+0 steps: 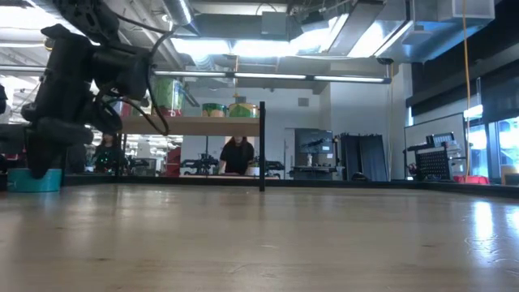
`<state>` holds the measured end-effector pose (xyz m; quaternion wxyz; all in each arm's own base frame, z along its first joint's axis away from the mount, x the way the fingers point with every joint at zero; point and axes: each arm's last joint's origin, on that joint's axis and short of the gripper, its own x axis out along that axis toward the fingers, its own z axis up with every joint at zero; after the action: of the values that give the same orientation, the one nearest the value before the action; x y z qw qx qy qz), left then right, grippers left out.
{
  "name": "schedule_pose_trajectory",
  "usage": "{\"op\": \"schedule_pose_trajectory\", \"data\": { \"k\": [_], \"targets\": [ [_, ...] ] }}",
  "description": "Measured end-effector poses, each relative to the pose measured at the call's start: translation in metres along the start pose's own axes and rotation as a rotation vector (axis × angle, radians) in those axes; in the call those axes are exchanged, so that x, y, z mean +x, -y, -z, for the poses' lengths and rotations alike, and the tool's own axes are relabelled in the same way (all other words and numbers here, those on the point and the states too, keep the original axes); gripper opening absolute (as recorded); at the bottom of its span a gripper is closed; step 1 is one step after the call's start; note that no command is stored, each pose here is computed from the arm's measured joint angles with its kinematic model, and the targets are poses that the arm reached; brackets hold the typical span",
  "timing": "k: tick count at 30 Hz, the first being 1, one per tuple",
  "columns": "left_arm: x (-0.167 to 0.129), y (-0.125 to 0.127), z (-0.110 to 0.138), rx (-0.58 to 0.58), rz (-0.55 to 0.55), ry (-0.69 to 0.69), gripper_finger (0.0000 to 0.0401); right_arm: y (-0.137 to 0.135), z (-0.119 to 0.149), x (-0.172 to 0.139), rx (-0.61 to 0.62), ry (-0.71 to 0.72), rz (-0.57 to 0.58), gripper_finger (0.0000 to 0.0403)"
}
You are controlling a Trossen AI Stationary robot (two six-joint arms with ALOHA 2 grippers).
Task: Pick and place cans onto a shelf
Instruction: Put the canned tuna on the shelf
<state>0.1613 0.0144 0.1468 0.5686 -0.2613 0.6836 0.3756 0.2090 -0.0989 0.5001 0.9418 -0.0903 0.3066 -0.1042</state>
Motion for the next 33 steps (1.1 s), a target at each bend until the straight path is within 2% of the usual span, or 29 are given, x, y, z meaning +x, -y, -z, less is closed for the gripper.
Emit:
{"op": "schedule_pose_trajectory", "data": {
  "k": [5, 9, 12, 16, 19, 22, 25, 31, 33],
  "targets": [
    [0.001, 0.000, 0.001, 0.035, 0.004, -0.009, 0.0020, 0.000, 0.000, 0.000, 0.001, 0.000, 0.000, 0.0007],
    [-0.007, 0.005, -0.003, 0.164, 0.058, -0.017, 0.0006, 0.000, 0.000, 0.000, 0.002, 0.000, 0.000, 0.0007],
    [-0.027, 0.013, -0.010, 0.264, 0.135, 0.002, 0.0004, 0.000, 0.000, 0.000, 0.002, 0.000, 0.000, 0.0007],
    [-0.075, 0.017, -0.017, 0.387, 0.201, 0.016, 0.0003, 0.000, 0.000, 0.000, 0.036, 0.002, 0.001, 0.0007],
    [-0.124, 0.018, -0.021, 0.452, 0.233, 0.110, 0.0002, 0.000, 0.000, 0.000, 0.067, 0.005, 0.001, 0.0007],
    [-0.171, 0.009, -0.024, 0.440, 0.238, 0.226, 0.0002, 0.000, 0.000, 0.000, 0.097, 0.005, 0.002, 0.0007],
    [-0.211, 0.001, -0.033, 0.367, 0.247, 0.334, 0.0002, 0.000, 0.000, 0.000, 0.102, 0.005, 0.002, 0.0007],
    [-0.260, 0.006, -0.063, 0.369, 0.125, 0.460, 0.0001, 0.000, -0.001, 0.000, 0.102, 0.005, 0.001, 0.0007],
    [-0.270, 0.012, -0.077, 0.398, 0.130, 0.493, 0.0001, 0.000, -0.001, 0.001, 0.102, 0.005, 0.001, 0.0007]
  ]
}}
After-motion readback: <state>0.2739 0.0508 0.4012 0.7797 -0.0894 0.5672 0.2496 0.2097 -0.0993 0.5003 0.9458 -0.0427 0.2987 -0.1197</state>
